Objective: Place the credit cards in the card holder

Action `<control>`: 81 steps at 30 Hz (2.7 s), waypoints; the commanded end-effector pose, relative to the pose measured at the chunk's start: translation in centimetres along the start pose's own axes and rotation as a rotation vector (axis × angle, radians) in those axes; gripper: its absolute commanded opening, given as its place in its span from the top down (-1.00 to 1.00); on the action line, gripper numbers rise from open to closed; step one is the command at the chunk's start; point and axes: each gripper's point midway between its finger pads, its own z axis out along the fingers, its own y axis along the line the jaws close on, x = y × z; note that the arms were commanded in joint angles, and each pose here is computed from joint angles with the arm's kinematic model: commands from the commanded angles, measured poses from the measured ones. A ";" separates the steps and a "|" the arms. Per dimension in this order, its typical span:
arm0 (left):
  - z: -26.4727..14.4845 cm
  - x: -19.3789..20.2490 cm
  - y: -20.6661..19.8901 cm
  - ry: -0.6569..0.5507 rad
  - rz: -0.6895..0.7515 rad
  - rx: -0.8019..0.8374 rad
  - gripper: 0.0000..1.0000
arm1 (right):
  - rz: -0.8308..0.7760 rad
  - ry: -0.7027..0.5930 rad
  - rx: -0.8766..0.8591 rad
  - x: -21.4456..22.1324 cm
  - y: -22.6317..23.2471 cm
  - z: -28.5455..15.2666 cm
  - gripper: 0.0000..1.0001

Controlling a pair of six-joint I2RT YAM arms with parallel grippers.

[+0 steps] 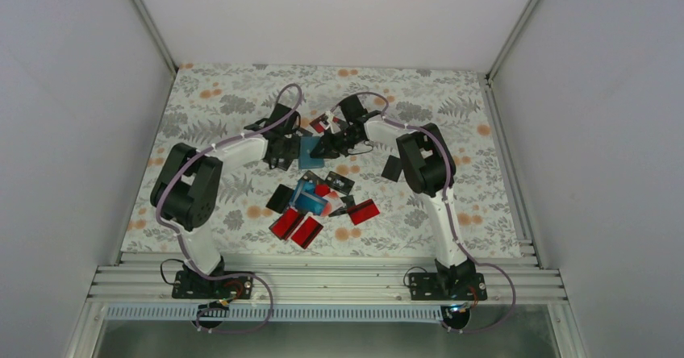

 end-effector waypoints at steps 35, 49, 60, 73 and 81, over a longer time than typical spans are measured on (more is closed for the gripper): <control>0.1 -0.6 -0.2 -0.002 0.024 0.009 0.76 | 0.013 0.040 0.011 0.9 -0.9 1.1 0.91; -1.4 -1.6 -0.3 -0.013 0.024 0.015 0.59 | 0.015 0.043 0.012 1.0 -1.0 1.1 0.91; -0.8 -1.0 -0.3 0.005 0.026 0.015 0.71 | 0.018 0.046 0.013 1.0 -1.2 1.2 0.91; -1.5 -1.8 -1.7 -0.004 0.014 0.086 0.95 | 0.023 0.051 0.010 1.0 -1.3 1.4 0.91; -1.8 -2.5 -3.3 0.007 -0.006 0.160 0.95 | 0.028 0.050 0.012 0.9 -1.5 1.5 0.91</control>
